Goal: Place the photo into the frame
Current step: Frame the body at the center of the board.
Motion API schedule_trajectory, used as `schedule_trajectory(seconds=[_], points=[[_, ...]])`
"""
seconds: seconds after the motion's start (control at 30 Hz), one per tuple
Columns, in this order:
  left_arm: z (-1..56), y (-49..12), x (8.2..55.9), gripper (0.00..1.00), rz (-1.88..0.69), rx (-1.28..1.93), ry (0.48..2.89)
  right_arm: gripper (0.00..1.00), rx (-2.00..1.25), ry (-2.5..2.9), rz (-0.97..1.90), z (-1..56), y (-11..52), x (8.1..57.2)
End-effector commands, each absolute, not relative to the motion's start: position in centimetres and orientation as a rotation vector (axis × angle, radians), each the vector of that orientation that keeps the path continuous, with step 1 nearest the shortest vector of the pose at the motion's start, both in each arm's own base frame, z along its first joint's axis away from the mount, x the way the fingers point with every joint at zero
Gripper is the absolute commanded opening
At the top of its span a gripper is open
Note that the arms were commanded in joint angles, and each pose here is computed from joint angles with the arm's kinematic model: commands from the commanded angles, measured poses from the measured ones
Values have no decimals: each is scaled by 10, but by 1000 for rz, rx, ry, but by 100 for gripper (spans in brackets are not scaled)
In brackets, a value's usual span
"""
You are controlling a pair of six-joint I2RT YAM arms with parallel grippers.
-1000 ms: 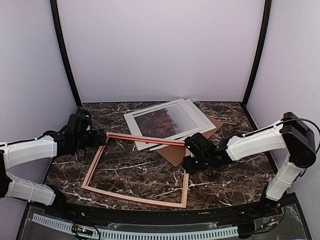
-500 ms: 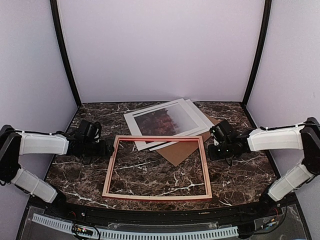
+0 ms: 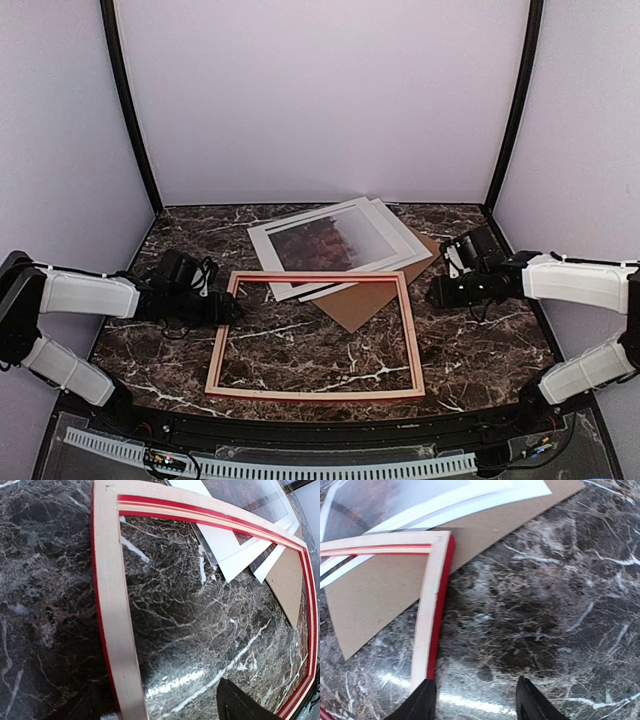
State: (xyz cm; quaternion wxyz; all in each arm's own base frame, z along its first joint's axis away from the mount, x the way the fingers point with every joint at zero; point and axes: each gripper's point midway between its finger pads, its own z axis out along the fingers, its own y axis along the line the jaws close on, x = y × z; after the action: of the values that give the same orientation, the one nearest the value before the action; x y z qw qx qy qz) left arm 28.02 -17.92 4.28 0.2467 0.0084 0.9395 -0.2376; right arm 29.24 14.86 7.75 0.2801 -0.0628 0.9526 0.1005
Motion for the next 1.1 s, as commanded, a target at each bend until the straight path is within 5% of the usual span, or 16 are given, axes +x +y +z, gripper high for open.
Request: schedule_trajectory(seconds=[0.0, 0.33, 1.07], points=[[36, -186, 261, 78, -724, -4, 2614, 60, -247, 2545, 502, 84, 191, 271], [35, -243, 212, 63, -963, 160, 2658, 67, -300, 2695, 265, 32, 188, 252], [41, -388, 184, 66, -1110, 764, 2613, 51, -87, 2654, -402, 34, 64, 353]])
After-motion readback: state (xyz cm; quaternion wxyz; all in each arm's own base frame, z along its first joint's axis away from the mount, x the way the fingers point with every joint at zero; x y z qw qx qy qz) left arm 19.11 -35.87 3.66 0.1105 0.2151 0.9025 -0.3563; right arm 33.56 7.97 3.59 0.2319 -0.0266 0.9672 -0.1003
